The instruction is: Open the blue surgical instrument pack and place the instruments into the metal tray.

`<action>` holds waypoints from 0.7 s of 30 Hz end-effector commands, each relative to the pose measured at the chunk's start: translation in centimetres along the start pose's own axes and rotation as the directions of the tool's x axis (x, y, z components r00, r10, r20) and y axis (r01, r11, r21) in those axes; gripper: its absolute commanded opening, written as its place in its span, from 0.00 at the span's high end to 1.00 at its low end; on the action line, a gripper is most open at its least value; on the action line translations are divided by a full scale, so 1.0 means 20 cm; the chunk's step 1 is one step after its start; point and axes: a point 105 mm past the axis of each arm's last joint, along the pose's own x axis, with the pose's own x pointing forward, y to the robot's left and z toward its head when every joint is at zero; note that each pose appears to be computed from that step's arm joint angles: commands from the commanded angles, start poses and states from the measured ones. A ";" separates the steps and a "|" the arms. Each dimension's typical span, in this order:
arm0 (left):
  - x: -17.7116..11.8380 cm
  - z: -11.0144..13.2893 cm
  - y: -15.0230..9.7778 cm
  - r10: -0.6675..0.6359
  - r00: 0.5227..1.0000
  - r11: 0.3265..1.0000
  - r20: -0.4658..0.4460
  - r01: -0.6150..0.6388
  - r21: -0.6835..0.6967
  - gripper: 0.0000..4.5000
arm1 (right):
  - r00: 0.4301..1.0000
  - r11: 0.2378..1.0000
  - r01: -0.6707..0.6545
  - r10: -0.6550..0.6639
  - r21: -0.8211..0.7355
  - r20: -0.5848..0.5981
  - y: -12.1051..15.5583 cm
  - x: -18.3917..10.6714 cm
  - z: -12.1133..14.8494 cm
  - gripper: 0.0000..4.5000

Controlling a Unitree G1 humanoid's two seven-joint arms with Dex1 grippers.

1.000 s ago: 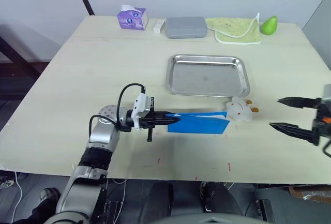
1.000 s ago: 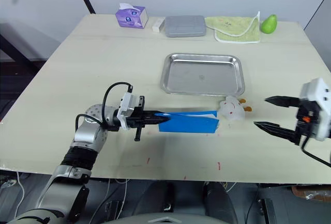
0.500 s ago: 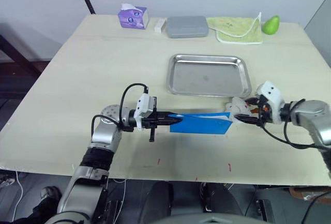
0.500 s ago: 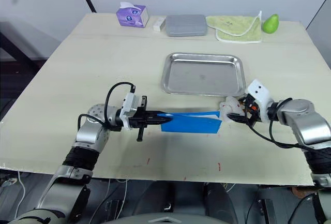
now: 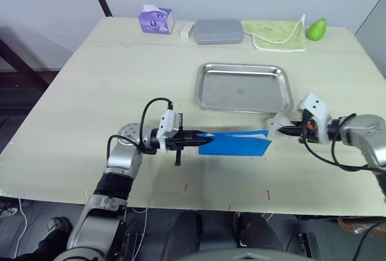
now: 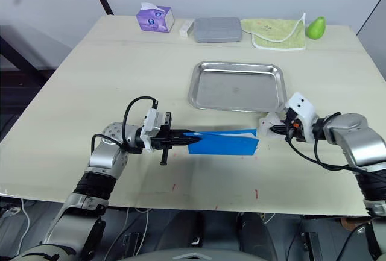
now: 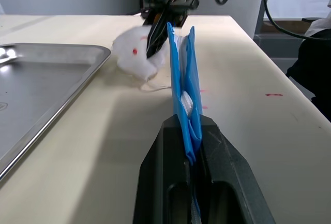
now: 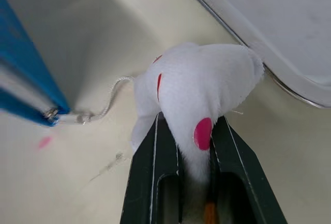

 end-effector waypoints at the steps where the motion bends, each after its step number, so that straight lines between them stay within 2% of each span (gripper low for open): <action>1: 0.01 -0.01 0.00 -0.012 0.999 1.000 -0.032 0.012 0.021 1.00 | 0.996 1.000 0.003 -0.002 -0.015 0.093 0.01 -0.16 0.14 0.99; 6: 0.01 -0.02 0.00 -0.010 0.999 1.000 -0.037 0.011 0.020 1.00 | 0.991 0.999 -0.037 0.036 0.007 0.128 0.05 -0.29 0.21 0.99; 11: 0.02 -0.03 0.00 -0.020 0.998 1.000 -0.054 0.020 0.015 1.00 | 0.948 0.996 -0.087 0.076 0.024 0.308 0.07 -0.34 0.41 0.99; 16: 0.02 -0.04 0.00 -0.026 0.997 0.999 -0.073 0.027 0.017 1.00 | 0.864 0.967 -0.254 0.242 -0.032 0.441 0.22 -0.31 0.59 0.99; 21: 0.02 -0.05 0.00 -0.033 0.996 0.999 -0.087 0.035 0.018 1.00 | 0.848 0.957 -0.277 0.286 -0.088 0.445 0.30 -0.16 0.69 0.99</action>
